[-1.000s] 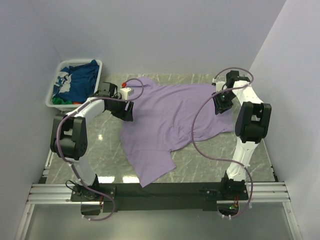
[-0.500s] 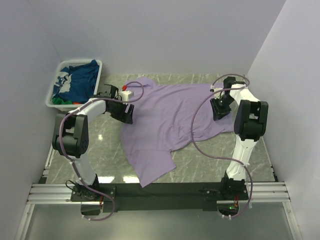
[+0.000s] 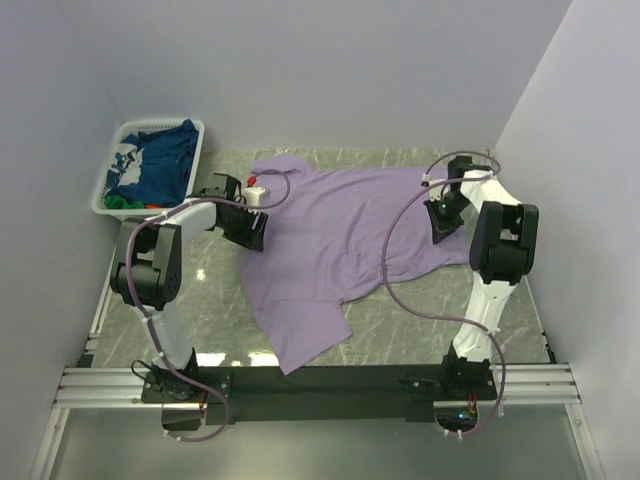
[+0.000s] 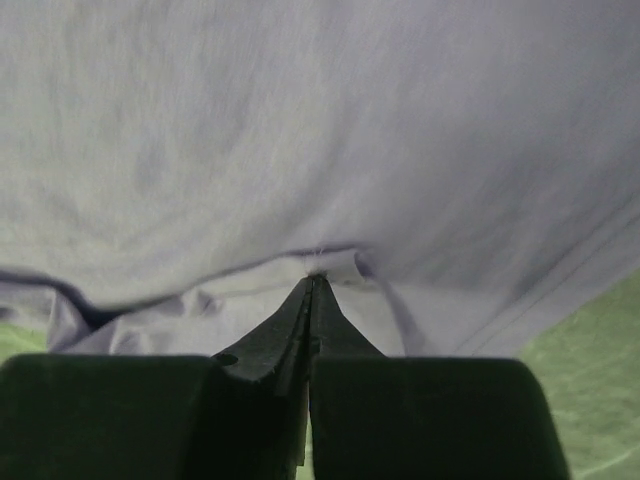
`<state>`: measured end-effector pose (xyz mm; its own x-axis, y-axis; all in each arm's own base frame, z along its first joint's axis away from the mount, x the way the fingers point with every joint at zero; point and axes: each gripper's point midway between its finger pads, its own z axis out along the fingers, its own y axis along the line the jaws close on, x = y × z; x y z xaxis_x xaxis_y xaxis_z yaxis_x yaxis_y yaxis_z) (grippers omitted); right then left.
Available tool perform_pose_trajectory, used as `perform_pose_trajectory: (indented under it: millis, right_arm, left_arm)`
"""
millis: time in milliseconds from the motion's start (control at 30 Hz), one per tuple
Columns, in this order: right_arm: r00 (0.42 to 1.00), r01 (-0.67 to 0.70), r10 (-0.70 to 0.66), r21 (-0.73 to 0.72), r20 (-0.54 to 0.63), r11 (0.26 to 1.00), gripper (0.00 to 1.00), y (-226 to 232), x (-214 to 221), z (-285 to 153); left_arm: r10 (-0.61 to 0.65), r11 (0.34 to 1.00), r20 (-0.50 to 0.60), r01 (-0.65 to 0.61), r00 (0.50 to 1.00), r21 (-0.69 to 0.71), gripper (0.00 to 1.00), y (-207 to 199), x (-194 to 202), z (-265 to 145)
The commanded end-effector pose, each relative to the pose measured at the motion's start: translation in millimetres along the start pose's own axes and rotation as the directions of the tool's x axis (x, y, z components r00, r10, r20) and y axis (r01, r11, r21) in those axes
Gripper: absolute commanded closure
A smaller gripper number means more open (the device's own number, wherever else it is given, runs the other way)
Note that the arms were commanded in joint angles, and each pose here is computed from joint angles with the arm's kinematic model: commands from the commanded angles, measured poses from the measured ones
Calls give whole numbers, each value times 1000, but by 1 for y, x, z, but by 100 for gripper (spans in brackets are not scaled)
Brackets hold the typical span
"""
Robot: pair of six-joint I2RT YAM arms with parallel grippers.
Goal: Fold and stack the t-shirts
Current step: Flatten the tshirt out
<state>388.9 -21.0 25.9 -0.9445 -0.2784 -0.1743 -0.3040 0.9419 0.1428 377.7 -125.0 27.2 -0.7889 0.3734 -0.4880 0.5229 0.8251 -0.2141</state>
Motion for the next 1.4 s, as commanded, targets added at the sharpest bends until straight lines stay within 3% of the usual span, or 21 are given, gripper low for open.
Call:
perform_pose_trajectory:
  millis: [0,200,433,467,533,567,633,867,1367]
  right_arm:
    - [996,12,-17,53,88,998,100,-2,2,-54]
    - [994,10,-19,82,111,997,100,-8,27,-89]
    - [996,12,-21,99,90,995,99,-10,45,-96]
    - [996,7,-15,92,92,996,81,-12,41,-91]
    - [994,-12,5,73,105,997,64,-9,30,-84]
    - [995,-13,6,72,102,997,56,-11,23,-74]
    - [995,-22,14,74,99,997,51,-10,15,-64]
    - [996,5,-14,105,84,994,52,-7,-13,-24]
    - [997,-9,1,112,72,994,52,-14,-26,-5]
  left_arm:
    - [-12,999,-33,11,999,-30,34,6,9,7]
    - [-8,999,-42,7,999,-37,35,7,14,7]
    - [-9,999,-43,8,999,-31,35,6,16,7]
    - [-11,1000,-42,9,999,-28,35,6,15,8]
    - [-13,1000,-42,12,999,-20,34,5,15,9]
    - [-16,1000,-43,15,999,-19,34,5,15,9]
    - [-18,1000,-44,18,999,-17,34,4,16,9]
    - [-16,1000,-47,15,999,-19,33,5,18,11]
    - [-22,1000,-62,21,998,-17,33,7,20,17]
